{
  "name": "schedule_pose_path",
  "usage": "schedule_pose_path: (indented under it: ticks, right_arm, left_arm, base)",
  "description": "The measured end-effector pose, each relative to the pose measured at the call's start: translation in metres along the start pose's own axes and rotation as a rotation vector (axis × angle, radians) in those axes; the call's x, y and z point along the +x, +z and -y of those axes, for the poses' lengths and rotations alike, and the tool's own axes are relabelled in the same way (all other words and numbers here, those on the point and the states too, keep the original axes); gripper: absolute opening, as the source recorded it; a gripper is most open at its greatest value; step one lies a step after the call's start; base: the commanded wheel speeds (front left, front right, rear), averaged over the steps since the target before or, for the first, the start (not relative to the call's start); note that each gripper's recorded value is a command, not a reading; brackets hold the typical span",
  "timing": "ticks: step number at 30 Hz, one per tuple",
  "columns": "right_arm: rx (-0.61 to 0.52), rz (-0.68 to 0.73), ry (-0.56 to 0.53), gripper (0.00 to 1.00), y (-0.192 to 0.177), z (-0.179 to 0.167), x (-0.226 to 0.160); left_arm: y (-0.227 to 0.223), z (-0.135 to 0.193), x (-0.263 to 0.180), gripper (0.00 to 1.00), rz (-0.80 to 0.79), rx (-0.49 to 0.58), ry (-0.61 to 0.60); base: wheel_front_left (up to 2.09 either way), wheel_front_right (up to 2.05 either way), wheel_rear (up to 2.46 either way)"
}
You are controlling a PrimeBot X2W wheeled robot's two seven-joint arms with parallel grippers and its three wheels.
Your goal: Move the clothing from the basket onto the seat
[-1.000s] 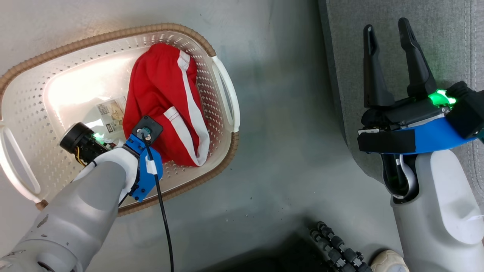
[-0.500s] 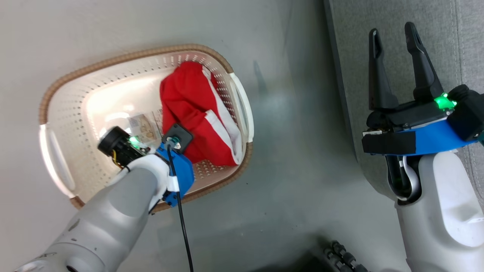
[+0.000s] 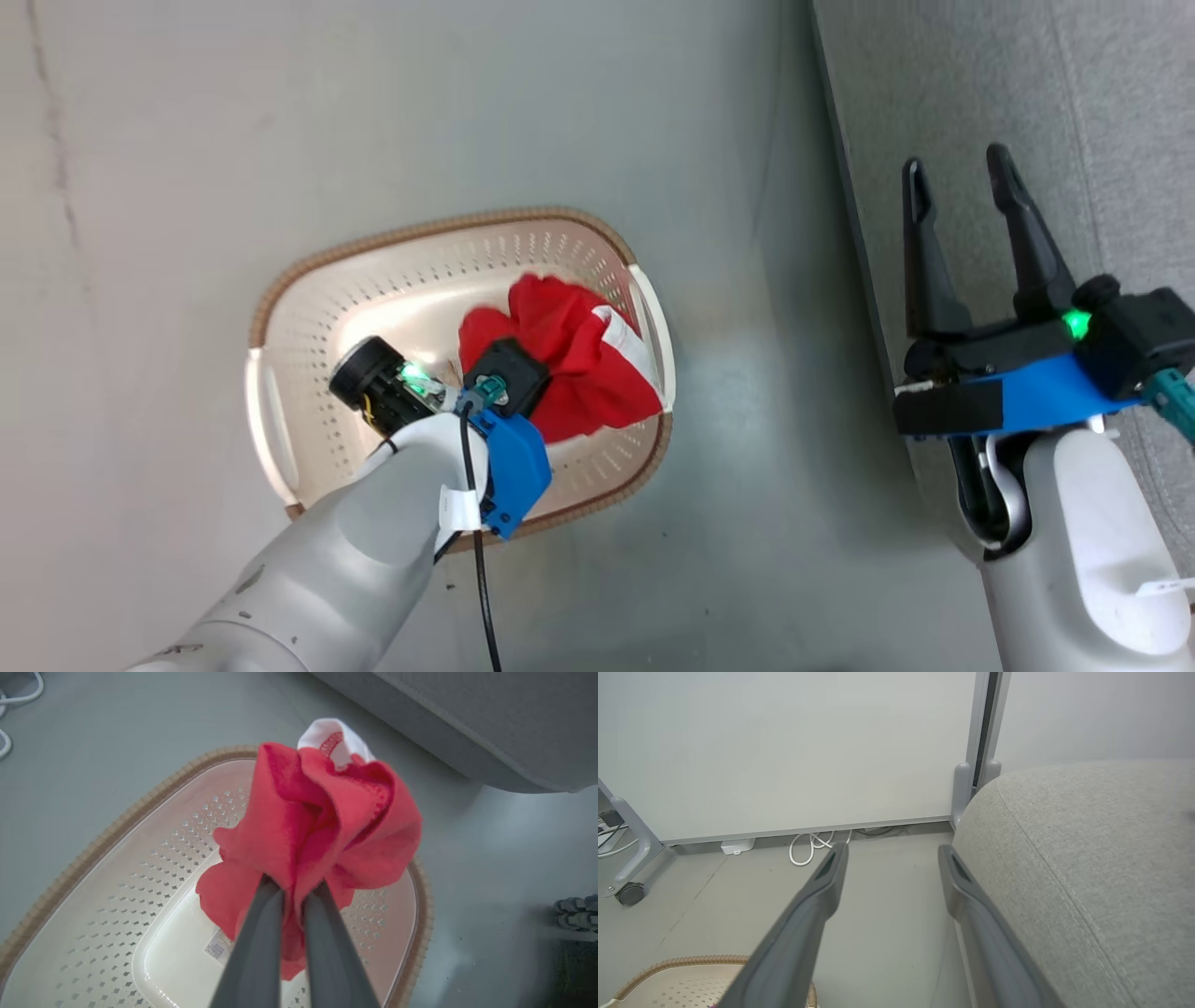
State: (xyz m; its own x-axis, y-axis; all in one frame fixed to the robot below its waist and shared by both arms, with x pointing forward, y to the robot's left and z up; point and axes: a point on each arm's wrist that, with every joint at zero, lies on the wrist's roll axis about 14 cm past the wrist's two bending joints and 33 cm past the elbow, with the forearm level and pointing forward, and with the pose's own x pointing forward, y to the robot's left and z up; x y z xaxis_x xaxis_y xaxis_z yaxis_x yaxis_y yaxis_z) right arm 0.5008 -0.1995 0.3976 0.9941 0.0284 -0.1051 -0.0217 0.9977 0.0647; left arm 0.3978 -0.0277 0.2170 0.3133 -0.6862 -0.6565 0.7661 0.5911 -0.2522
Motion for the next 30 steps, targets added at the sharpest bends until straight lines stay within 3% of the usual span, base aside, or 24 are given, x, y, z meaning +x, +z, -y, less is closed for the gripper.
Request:
schedule_pose_path:
  ticks: [5, 30]
  right_arm:
    - [0.001, 0.028, 0.006, 1.0, 0.019, -0.005, -0.013]
    - [0.026, 0.178, 0.04, 1.0, 0.094, -0.026, -0.092]
  left_arm:
    - [0.051, 0.004, -0.019, 0.0, 0.137, 0.005, 0.027]
    - [0.216, 0.018, -0.172, 0.0, 0.665, 0.199, 0.292]
  base:
    - [0.0, 0.0, 0.0]
    - [0.0, 0.0, 0.0]
